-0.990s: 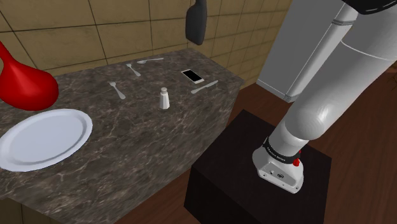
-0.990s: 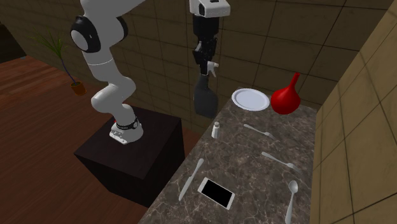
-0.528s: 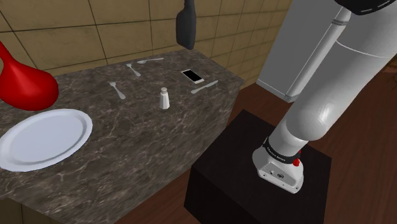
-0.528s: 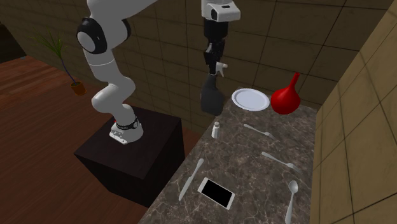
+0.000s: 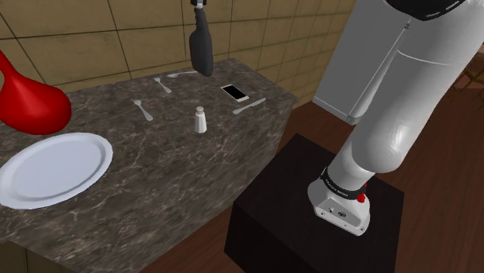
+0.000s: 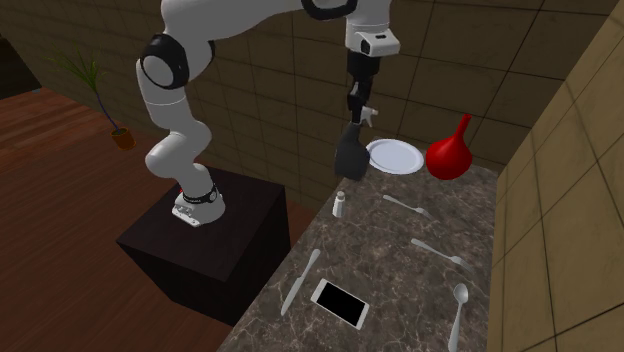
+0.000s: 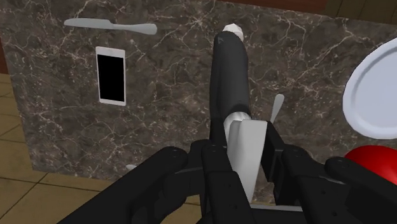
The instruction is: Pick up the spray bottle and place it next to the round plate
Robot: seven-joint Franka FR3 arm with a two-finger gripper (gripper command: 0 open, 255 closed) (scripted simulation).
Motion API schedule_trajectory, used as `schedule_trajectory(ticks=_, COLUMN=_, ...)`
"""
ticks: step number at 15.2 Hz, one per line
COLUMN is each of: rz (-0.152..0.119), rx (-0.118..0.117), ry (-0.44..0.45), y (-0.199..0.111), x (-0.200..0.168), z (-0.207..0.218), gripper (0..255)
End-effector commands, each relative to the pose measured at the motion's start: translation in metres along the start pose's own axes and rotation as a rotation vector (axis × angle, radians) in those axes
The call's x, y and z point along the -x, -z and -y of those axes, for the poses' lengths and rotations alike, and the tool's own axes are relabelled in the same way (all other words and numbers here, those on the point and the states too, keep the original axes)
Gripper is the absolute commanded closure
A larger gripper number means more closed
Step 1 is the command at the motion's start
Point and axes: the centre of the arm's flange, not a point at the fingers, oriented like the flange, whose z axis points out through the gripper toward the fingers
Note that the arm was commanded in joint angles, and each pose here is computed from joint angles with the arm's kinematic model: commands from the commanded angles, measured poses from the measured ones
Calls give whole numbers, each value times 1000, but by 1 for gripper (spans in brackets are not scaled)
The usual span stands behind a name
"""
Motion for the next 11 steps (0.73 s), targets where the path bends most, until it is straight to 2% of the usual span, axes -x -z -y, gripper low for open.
schedule_trajectory(ticks=1, rz=-1, rx=-1, ry=-1, y=-18, x=-6, z=22, gripper=255)
schedule_trajectory(ticks=11, rz=-1, rx=-1, ry=-1, y=-90, x=-42, z=126, gripper=255)
